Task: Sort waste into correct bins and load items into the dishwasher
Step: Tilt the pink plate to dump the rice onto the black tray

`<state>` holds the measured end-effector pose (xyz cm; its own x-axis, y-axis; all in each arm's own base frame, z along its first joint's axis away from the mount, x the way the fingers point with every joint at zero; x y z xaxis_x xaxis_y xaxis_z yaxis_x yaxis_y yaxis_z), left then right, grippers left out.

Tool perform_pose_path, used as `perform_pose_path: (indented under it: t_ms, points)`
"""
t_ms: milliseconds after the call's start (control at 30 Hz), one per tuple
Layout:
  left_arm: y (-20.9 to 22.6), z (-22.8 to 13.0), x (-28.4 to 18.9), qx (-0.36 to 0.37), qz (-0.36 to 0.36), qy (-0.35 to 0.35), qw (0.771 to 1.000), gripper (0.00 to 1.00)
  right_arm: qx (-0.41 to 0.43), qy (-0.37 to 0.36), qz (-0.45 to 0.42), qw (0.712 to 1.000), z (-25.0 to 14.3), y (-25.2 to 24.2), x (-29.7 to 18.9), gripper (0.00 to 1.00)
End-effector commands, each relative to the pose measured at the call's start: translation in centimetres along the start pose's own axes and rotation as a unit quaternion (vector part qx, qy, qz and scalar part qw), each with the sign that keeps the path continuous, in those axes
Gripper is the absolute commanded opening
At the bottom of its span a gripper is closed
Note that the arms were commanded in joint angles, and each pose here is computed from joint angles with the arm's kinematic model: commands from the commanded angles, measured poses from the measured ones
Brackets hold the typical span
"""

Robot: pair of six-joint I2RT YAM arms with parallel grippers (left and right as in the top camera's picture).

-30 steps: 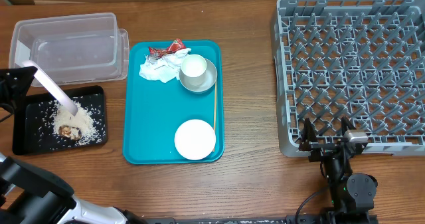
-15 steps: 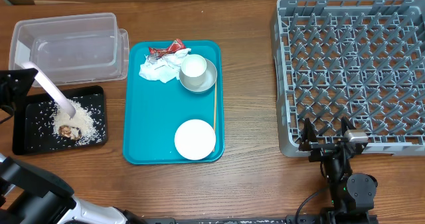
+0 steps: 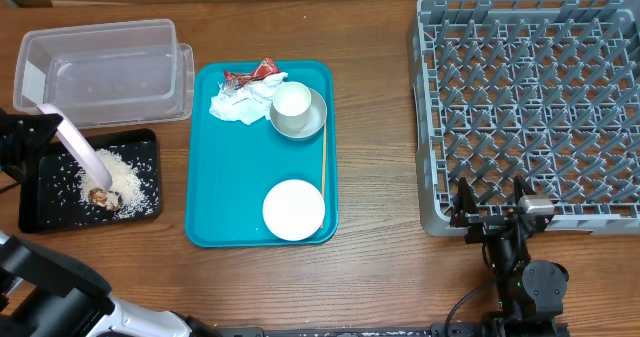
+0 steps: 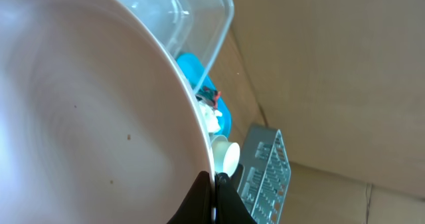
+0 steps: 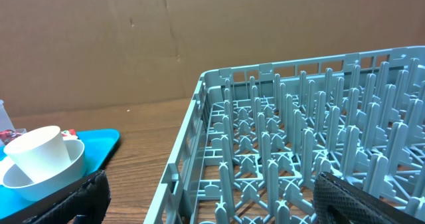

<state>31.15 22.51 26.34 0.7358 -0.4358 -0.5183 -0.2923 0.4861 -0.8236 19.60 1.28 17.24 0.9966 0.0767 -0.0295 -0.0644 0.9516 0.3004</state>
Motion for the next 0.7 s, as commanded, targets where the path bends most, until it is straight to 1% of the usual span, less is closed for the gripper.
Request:
perform_pose_path:
  t_ms: [0,33,67,100,133,167,200,267,300,333,367,500,567,600,667]
  points:
    - [-1.7,0.3,-0.4,0.056,-0.056,-0.008,0.997,0.04,-0.003,-0.004,-0.004,1.000,-0.1,-0.2,0.0,1.00]
    - [-2.4,0.1,-0.5,0.071,-0.085,-0.008,0.994,0.04,-0.003,-0.004,-0.004,1.000,-0.1,-0.2,0.0,1.00]
    - [-3.1,0.1,-0.7,0.108,-0.114,-0.015,0.987,0.04,-0.003,-0.004,-0.004,1.000,-0.1,-0.2,0.0,1.00]
    - [-3.1,0.1,-0.6,0.139,-0.113,-0.018,0.984,0.04,-0.003,-0.004,-0.004,1.000,-0.1,-0.2,0.0,1.00]
    - [-2.5,0.2,-0.5,0.135,-0.089,-0.015,0.987,0.04,-0.003,-0.004,-0.004,1.000,-0.1,-0.2,0.0,1.00]
    - [-1.9,0.1,-0.4,0.105,-0.062,-0.008,0.993,0.04,-0.003,-0.004,-0.004,1.000,-0.1,-0.2,0.0,1.00]
    - [-1.7,-0.1,-0.4,0.080,-0.056,-0.003,0.995,0.04,-0.003,-0.004,-0.004,1.000,-0.1,-0.2,0.0,1.00]
    - [-2.1,-0.2,-0.5,0.121,-0.072,-0.005,0.990,0.04,-0.003,-0.004,-0.004,1.000,-0.1,-0.2,0.0,1.00]
    - [-2.0,-0.2,-0.5,0.115,-0.067,-0.004,0.991,0.04,-0.003,-0.004,-0.004,1.000,-0.1,-0.2,0.0,1.00]
    - [-1.5,-0.4,-0.4,0.068,-0.051,0.003,0.996,0.04,-0.003,-0.004,-0.004,1.000,-0.1,-0.2,0.0,1.00]
    - [-1.5,-0.5,-0.4,0.052,-0.049,0.006,0.997,0.04,-0.003,-0.004,-0.004,1.000,-0.1,-0.2,0.0,1.00]
    - [-1.4,-0.6,-0.4,0.045,-0.040,0.010,0.998,0.04,-0.003,-0.004,-0.004,1.000,-0.1,-0.2,0.0,1.00]
    - [-2.2,-1.3,-0.5,0.033,-0.057,0.017,0.998,0.04,-0.003,-0.004,-0.004,1.000,-0.1,-0.2,0.0,1.00]
    - [-2.8,-1.6,-0.6,0.036,-0.068,0.019,0.997,0.04,-0.003,-0.004,-0.004,1.000,-0.1,-0.2,0.0,1.00]
    - [-4.3,-2.2,-0.7,0.064,-0.079,0.021,0.995,0.04,-0.003,-0.004,-0.004,1.000,-0.1,-0.2,0.0,1.00]
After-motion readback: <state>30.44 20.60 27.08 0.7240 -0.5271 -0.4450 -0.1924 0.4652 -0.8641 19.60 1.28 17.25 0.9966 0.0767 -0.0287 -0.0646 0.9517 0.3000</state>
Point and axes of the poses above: each gripper's point midway between its finger pads, its own x axis out along the fingers, its own y axis along the line the jaws close on, z = x × y, the point moved 5 cm from there along -x, back along the fingers, and after that the axes turned 9 degrees about x, right-handed, at the moved point
